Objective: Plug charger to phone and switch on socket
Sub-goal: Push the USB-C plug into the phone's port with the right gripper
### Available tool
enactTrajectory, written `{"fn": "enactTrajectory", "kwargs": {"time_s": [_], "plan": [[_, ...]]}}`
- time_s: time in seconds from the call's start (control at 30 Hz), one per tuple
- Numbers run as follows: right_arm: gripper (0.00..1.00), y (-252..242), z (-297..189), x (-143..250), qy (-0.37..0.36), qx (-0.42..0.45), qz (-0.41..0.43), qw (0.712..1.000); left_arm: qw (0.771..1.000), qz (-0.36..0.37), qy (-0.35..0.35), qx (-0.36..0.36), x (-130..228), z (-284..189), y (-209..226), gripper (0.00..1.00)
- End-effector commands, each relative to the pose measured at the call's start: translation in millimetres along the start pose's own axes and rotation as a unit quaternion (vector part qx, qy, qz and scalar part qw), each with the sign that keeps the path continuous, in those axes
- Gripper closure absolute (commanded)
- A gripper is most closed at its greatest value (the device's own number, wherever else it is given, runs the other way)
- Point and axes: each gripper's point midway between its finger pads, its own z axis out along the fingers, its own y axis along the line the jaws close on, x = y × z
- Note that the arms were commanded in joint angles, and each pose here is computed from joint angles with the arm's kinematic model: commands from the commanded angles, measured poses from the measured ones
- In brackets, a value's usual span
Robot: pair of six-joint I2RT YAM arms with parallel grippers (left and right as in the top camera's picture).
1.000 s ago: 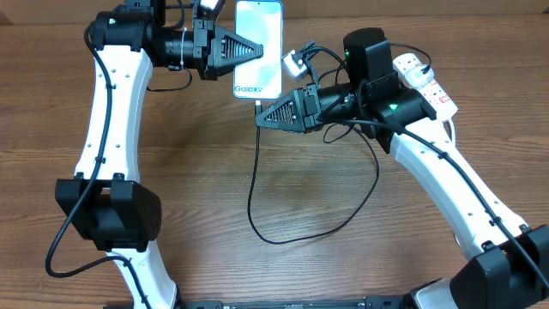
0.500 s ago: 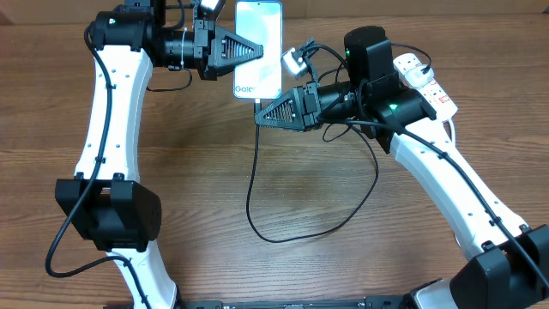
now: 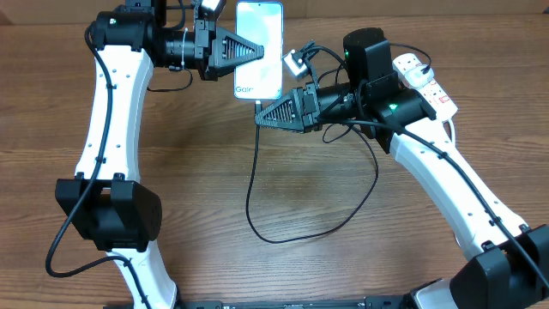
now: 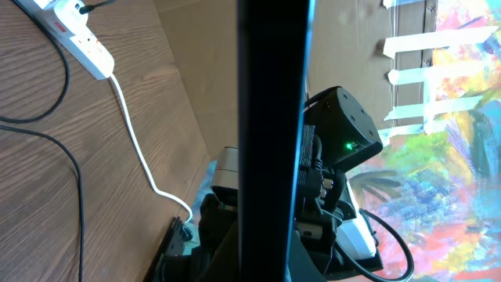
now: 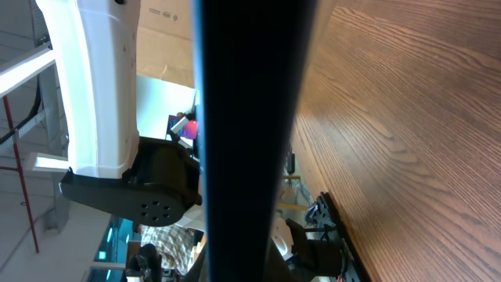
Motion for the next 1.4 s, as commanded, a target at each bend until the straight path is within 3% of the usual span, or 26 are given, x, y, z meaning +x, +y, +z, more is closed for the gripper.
{"fn": "enactTrajectory", "kwargs": {"time_s": [0.0, 0.3, 1.37], "plan": [[0.96, 8.4, -0.2, -2.6, -0.003, -0.001, -0.014, 1.000, 1.000, -0.005, 0.010, 0.019, 2.5, 5.6, -4.9, 0.96], [0.96, 12.6, -0.3, 1.2, 0.008, -0.014, -0.013, 1.000, 1.000, -0.005, 0.006, -0.004, 1.2, 5.6, 2.9, 0.96], [0.96, 8.2, -0.2, -1.9, -0.002, -0.002, -0.012, 1.000, 1.000, -0.001, 0.010, 0.021, 2.6, 5.6, -5.8, 0.96]]}}
